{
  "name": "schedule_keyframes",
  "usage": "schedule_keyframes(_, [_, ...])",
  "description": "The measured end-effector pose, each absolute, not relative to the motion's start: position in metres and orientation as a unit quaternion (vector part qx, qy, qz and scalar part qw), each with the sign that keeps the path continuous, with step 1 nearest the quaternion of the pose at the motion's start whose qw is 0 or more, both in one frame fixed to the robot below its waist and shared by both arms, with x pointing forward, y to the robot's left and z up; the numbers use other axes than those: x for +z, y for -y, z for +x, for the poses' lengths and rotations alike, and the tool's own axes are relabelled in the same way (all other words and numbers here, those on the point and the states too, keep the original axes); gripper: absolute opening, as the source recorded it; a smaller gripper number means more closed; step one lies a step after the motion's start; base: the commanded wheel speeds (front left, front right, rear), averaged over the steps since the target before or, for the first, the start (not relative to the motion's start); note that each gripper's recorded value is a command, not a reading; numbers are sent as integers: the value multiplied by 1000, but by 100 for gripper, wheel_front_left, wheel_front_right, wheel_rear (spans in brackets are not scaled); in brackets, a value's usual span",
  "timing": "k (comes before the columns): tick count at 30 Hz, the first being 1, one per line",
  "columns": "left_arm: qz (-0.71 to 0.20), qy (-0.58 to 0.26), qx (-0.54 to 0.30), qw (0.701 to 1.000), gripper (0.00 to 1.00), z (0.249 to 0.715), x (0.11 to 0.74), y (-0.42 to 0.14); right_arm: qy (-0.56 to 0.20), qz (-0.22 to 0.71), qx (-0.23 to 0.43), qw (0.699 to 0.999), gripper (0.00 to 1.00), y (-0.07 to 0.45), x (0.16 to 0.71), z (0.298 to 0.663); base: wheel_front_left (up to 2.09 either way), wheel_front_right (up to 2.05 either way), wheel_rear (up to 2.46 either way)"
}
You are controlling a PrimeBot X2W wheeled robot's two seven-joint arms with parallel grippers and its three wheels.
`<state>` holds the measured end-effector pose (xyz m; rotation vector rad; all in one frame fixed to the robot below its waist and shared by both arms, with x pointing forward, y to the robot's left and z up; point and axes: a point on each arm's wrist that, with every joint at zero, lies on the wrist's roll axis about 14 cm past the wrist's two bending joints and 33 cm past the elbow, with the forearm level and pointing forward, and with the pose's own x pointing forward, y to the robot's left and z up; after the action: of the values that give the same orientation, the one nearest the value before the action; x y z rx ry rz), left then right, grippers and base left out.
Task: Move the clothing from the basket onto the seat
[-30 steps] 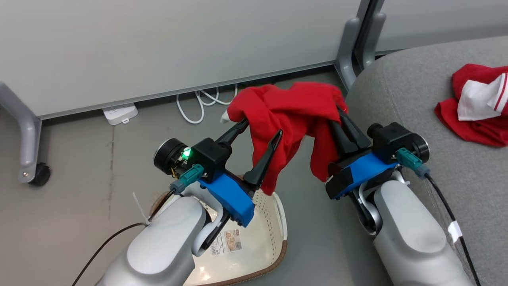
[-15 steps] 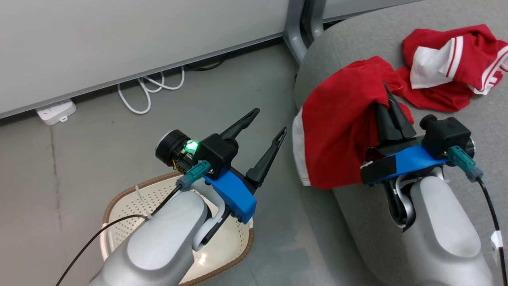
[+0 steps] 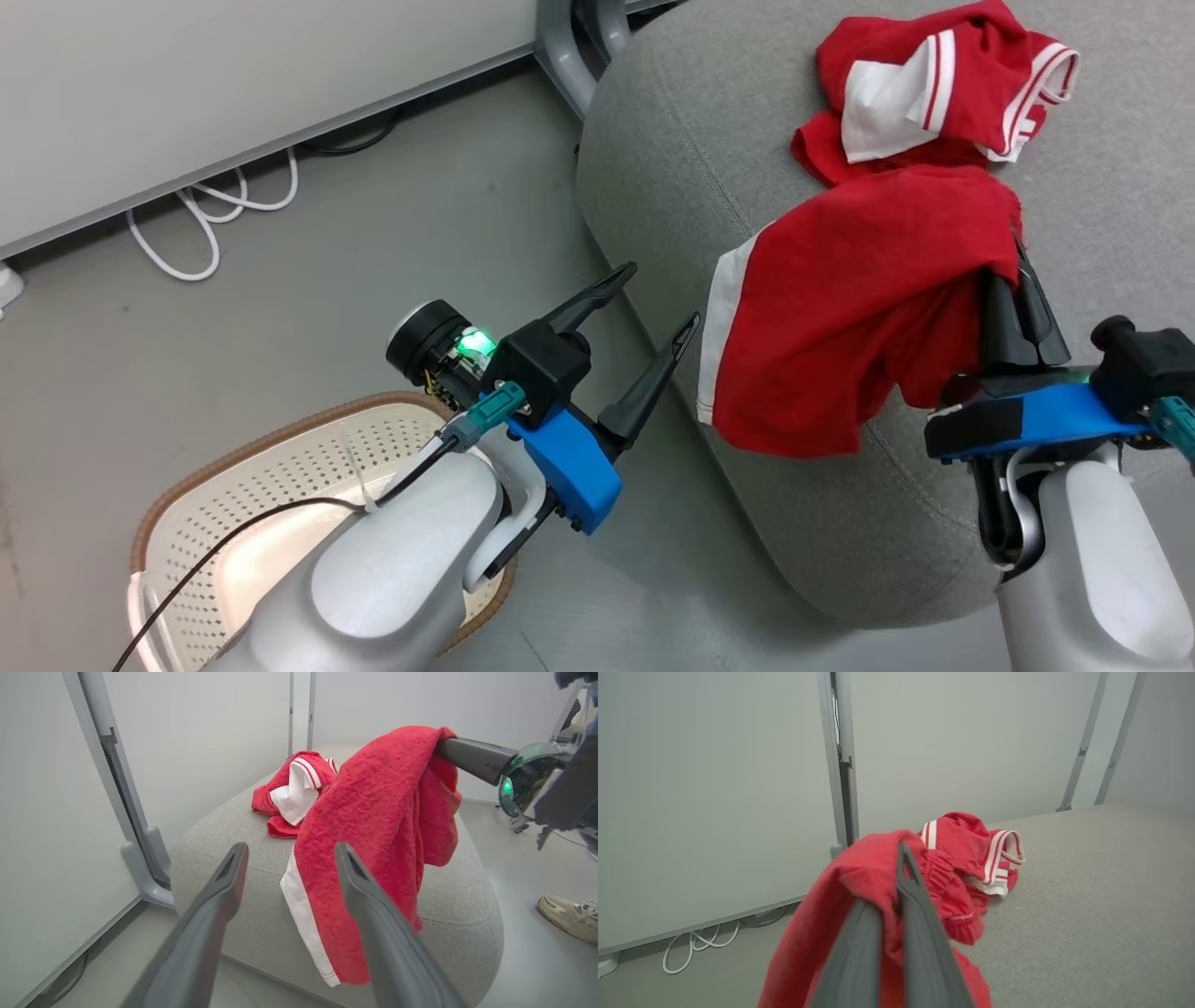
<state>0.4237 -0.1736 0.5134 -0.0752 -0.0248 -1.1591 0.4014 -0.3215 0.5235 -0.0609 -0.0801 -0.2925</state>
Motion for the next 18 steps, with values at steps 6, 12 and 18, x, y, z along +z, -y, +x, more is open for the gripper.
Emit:
schedule_keyframes(6, [-38,6,-576,817,100,413,507,192,21,-30,-191,981,0,345,512,375,0,0,0])
schedule_keyframes(12, [-42,2,-588,808,100,410,502,200,11,-30,-206,978,0,351,504,367,0,0,0])
schedule_keyframes(18, [-46,4,-588,808,100,414,500,200,12,-33,-202,979,0,350,504,376,0,0,0])
